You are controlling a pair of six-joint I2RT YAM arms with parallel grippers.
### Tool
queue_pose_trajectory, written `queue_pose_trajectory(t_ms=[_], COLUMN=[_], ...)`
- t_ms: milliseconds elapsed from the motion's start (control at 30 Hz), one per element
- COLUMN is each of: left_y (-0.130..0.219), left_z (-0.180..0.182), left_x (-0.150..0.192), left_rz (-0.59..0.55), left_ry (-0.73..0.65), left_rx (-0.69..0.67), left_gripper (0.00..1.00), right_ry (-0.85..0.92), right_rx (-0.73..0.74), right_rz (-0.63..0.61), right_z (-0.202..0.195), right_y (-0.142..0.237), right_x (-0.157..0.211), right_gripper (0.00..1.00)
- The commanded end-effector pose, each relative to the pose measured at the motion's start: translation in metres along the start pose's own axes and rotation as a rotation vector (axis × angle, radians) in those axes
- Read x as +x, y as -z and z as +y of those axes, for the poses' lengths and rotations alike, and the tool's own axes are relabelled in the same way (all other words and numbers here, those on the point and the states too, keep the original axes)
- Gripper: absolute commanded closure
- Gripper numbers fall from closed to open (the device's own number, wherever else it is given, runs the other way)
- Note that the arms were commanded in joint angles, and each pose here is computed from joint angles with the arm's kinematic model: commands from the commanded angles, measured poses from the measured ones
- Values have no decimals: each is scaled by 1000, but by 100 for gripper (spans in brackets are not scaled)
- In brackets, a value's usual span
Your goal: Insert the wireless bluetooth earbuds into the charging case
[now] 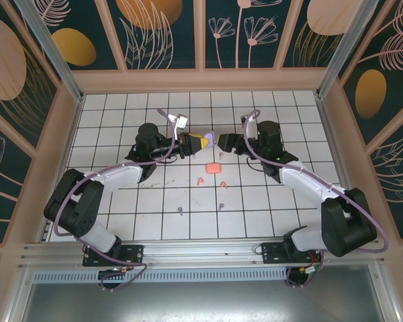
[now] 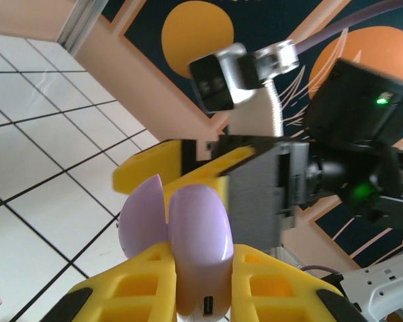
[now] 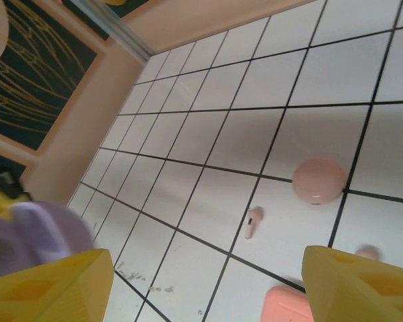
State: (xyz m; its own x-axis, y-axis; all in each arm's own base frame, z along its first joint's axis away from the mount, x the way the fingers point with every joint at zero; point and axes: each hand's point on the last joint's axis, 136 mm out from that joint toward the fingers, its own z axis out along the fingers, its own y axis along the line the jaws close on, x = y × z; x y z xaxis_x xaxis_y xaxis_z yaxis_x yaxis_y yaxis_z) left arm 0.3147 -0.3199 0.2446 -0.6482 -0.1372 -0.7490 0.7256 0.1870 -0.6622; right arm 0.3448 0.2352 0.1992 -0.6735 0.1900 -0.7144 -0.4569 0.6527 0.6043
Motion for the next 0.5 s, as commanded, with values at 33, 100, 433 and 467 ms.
queue_pose_trajectory(t_ms=[33,100,433,467], left_y=[3,3,2,2], left_z=[-21,-20,-31,-33], left_x=[-11,-11,-11,-12], left_rz=[-29,-29,-29,-30], left_ry=[-54,-53,-47,-46], left_rx=[54,54,112,121], left_gripper=[100,100,100,100], right_ry=[-6,2,56,59], right_rx=[6,-17,-278,-288], right_rz=[-17,-16,-1,0], right_z=[-2,4,66,68], right_y=[9,18,41,40], right_x=[-2,0,-10,-12], right_gripper=[26,26,29,31])
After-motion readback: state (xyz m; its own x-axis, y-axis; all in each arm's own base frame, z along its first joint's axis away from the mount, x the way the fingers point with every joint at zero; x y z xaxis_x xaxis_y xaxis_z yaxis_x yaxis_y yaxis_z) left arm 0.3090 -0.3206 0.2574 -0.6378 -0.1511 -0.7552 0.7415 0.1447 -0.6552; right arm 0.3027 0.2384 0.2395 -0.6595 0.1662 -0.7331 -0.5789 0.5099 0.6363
